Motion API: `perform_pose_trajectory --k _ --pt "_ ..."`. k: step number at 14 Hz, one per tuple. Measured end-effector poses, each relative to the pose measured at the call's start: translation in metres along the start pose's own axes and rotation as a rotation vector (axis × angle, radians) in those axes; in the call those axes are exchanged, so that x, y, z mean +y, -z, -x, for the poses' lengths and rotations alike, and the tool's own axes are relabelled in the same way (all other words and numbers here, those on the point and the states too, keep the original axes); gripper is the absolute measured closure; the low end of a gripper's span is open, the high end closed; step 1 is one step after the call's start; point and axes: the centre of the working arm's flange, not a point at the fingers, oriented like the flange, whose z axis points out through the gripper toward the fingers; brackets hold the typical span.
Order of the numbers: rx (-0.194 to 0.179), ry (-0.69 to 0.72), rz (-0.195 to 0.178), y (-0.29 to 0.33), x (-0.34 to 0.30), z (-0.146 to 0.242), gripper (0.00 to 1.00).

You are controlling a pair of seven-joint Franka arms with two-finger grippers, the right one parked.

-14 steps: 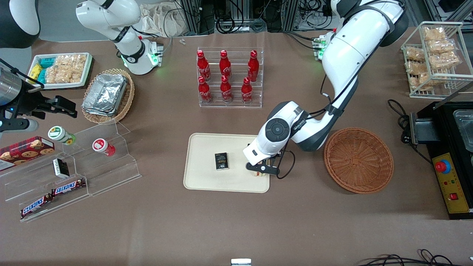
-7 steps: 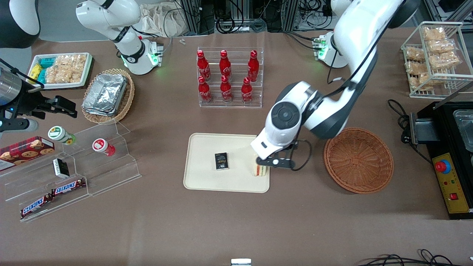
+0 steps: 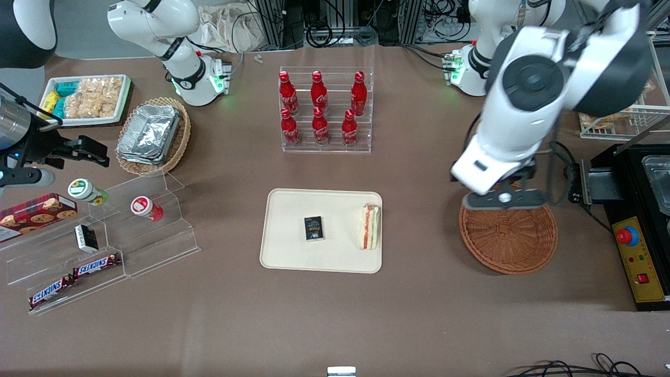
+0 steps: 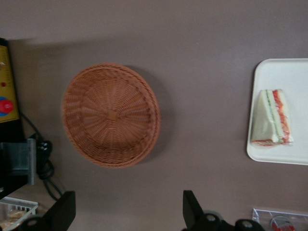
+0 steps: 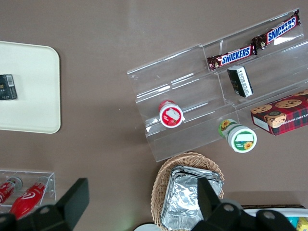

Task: Place sandwich from basket to tray

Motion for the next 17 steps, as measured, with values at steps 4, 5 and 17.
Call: perform_pose_trajectory --k 4,5,17 --pt "-0.016 -0.003 0.039 0.026 -0.079 0.007 0.00" --pt "-0.025 -0.015 0.042 0.027 -0.098 0.008 0.00" --pt "-0.091 0.067 0.092 0.017 -0.183 0.011 0.00"
